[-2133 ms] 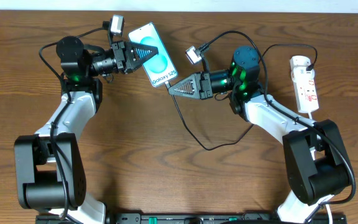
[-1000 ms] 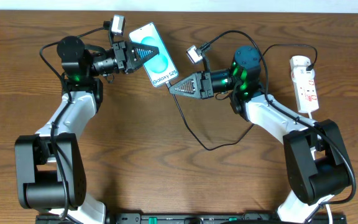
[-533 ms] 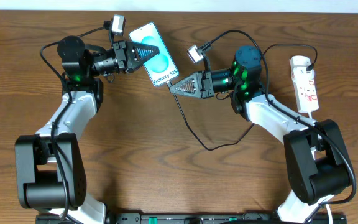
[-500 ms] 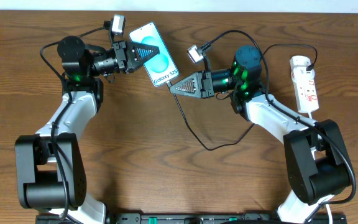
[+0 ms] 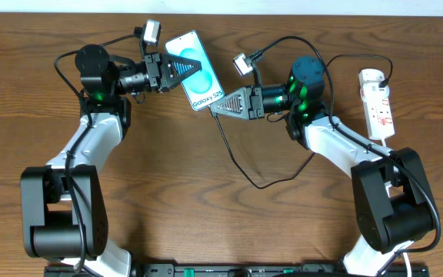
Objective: Plug charger to phone and switch on socket
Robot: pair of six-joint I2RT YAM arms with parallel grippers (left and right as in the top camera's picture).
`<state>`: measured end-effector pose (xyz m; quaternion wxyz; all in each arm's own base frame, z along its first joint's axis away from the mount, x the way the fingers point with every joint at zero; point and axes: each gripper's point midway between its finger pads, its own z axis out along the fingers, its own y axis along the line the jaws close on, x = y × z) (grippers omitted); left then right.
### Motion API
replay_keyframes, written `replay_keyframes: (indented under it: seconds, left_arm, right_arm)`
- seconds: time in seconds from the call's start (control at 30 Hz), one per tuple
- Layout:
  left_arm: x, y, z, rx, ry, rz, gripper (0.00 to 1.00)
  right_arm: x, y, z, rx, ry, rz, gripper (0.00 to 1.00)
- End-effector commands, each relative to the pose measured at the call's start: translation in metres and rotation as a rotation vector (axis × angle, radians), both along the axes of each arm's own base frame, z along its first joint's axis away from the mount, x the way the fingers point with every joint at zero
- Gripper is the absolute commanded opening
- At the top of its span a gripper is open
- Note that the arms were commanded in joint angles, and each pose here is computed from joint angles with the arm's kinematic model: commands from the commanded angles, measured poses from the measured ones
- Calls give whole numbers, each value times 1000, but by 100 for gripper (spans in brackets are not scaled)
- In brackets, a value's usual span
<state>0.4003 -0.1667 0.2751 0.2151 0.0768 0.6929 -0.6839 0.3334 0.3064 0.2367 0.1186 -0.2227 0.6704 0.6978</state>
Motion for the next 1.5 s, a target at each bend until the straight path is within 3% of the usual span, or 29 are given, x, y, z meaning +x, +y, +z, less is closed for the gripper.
replay_keyframes:
  seconds: [0.0, 0.37, 0.53, 1.0, 1.47]
  left_arm:
    - [-3, -2, 14, 3, -46, -23, 7]
    - [-1, 0, 14, 3, -47, -14, 7]
    - [2, 9, 14, 4, -46, 7, 7]
    - [5, 17, 10, 8, -33, 22, 7]
    - [7, 22, -56, 108, 93, 76, 7]
  right_arm:
    - [7, -2, 1, 3, -11, -25, 27]
    - [7, -2, 1, 3, -12, -23, 56]
    - [7, -2, 1, 6, -30, -24, 99]
    - [30, -31, 1, 13, -113, -98, 99]
    - [46, -85, 1, 16, -185, -126, 99]
